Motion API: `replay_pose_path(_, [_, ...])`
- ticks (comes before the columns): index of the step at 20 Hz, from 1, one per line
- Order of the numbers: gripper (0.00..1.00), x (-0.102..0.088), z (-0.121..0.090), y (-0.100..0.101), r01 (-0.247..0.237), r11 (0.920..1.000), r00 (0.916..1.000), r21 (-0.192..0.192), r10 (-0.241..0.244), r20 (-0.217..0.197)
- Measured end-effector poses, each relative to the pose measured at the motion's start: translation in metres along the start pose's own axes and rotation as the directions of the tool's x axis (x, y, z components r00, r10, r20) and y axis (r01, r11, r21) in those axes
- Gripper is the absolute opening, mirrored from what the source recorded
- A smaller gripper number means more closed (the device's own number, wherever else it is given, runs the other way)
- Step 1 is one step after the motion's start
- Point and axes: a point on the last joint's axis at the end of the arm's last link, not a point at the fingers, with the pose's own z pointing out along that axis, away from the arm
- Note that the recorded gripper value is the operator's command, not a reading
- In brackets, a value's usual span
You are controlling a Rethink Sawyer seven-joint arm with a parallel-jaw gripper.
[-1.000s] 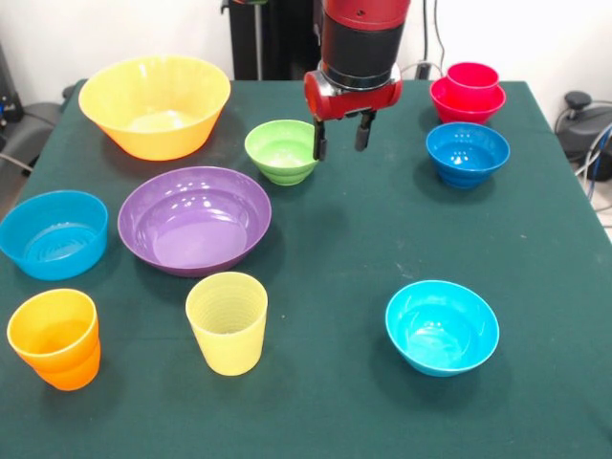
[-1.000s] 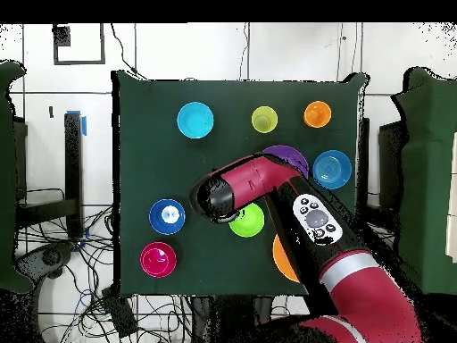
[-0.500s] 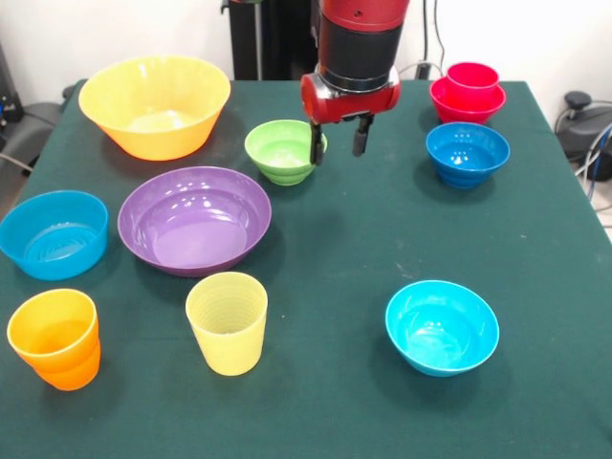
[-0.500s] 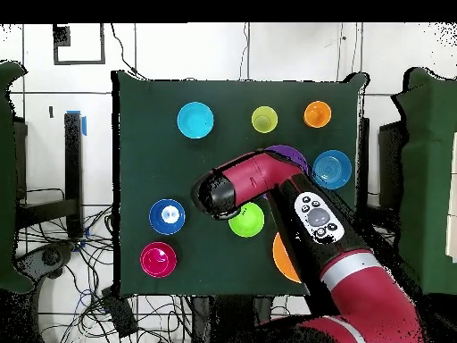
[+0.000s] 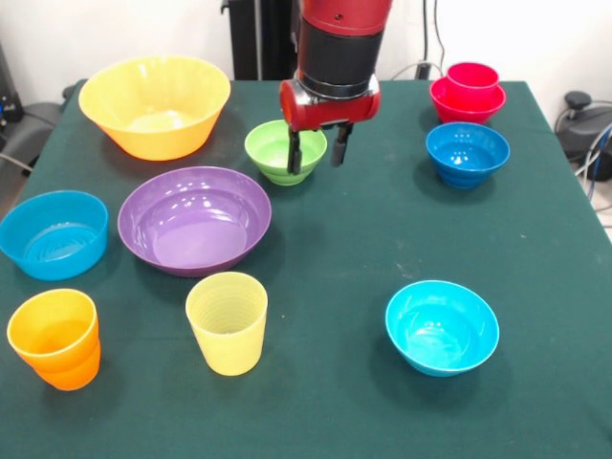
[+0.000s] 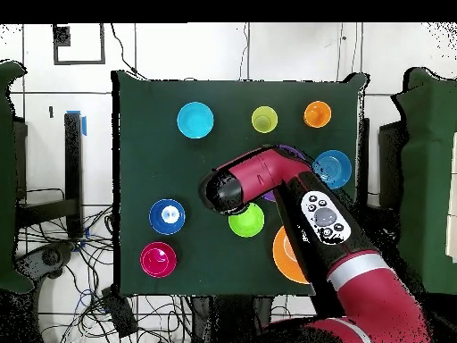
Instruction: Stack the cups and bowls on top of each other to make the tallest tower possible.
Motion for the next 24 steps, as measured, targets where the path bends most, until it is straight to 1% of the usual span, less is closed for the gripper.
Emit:
replay_pose_path(6, [1.0,0.001,0.0,-0.006,-0.001,1.0,1.0,0.009,0.001,0.003])
replay_pose_path(14, [1.0,0.0,-0.001,-0.01,-0.009,1.0,0.9999,0.003,0.009,0.012])
replay_pose_path(24, [1.0,-0.013,-0.006,-0.004,0.0,0.9998,0.9979,-0.018,0.001,0.065])
